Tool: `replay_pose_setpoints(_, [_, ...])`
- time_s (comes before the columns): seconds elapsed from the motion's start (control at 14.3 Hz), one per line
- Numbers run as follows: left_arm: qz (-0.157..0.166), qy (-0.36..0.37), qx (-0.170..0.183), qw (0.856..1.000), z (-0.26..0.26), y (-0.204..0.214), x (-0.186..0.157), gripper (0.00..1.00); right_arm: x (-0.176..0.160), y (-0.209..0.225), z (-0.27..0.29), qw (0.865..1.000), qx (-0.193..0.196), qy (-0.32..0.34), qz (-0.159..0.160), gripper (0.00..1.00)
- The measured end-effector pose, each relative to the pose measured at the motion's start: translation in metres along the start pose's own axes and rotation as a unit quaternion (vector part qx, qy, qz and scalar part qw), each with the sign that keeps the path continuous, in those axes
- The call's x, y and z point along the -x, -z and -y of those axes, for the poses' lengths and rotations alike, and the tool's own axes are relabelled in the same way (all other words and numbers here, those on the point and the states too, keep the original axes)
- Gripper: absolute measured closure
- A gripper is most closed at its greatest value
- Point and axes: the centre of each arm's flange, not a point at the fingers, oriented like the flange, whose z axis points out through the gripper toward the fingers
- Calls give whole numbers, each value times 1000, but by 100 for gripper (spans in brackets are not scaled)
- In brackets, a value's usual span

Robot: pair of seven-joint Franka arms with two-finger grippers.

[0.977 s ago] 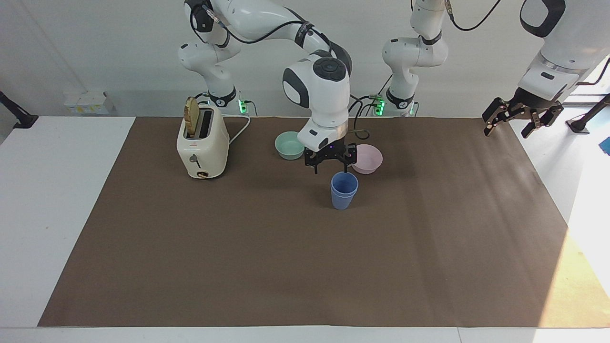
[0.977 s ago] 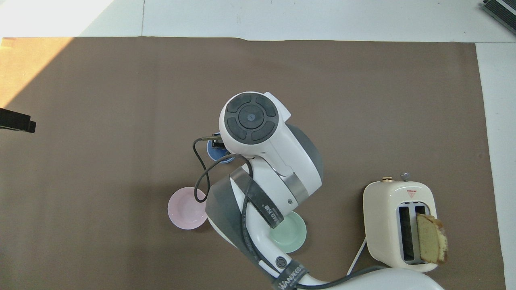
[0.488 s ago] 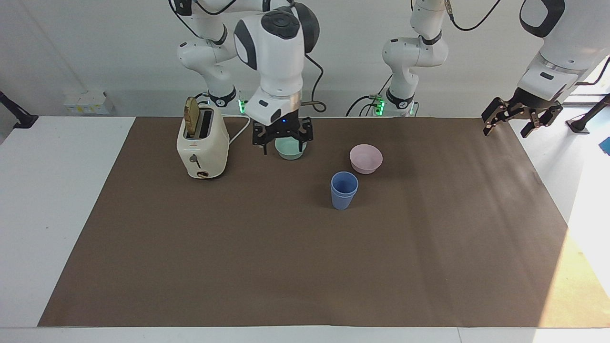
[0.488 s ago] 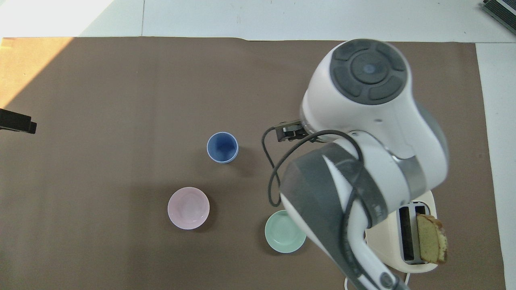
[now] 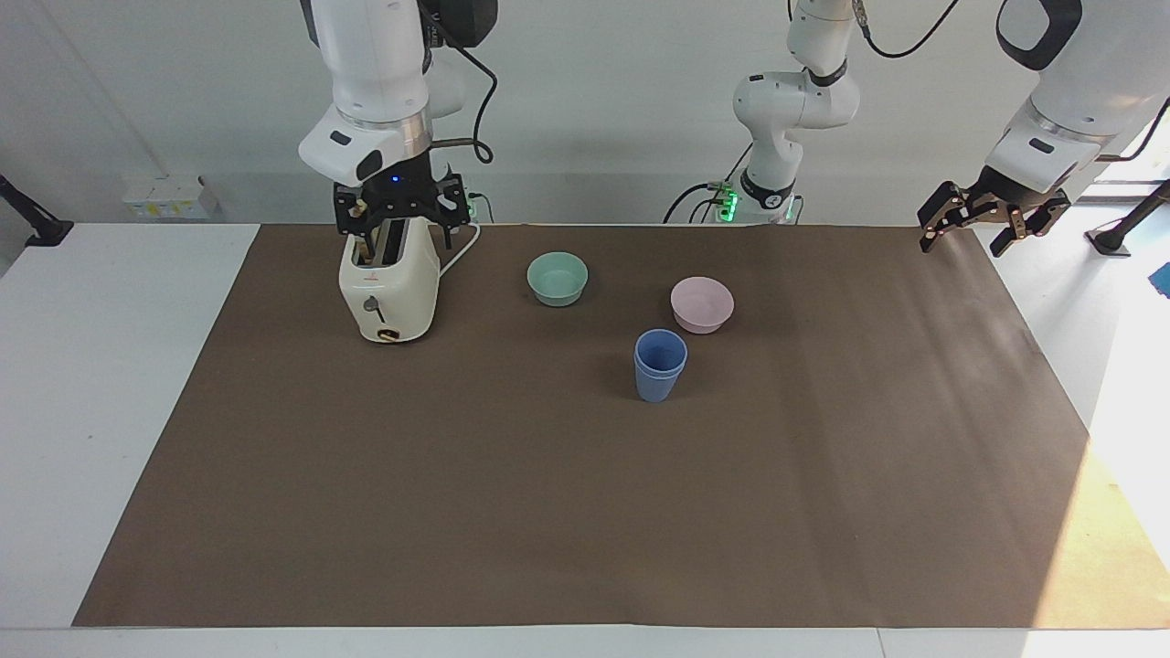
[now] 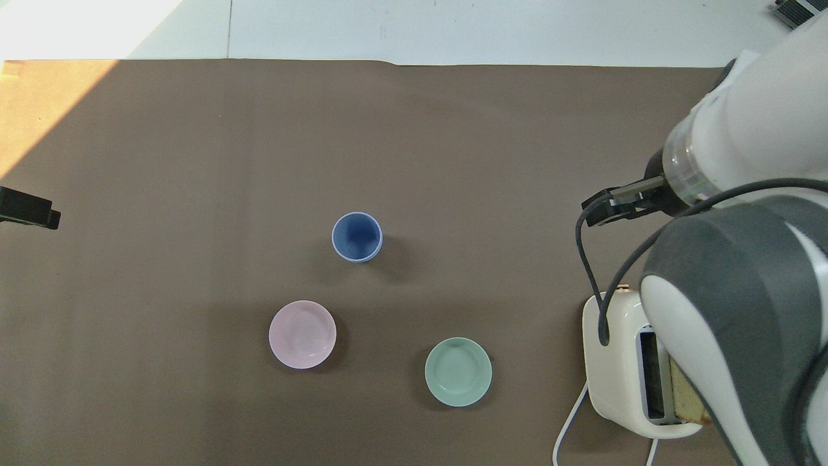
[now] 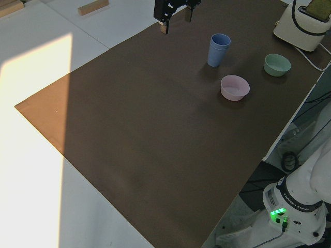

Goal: Stack blue cups with both arms

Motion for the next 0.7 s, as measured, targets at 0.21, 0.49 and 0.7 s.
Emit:
replay_pose_setpoints(0.21, [3, -1, 1, 1000, -1, 0, 1, 0, 5, -3, -61, 998, -28, -54, 18, 0])
replay_pose_setpoints(0.49, [2, 6, 1, 1000, -1, 2, 3, 0, 11, -7, -111, 994, -51, -94, 27, 0])
replay_pose_setpoints(0.7, [0, 22, 18, 1000, -5, 2, 2, 0, 20, 3, -125, 993, -66, -98, 17, 0])
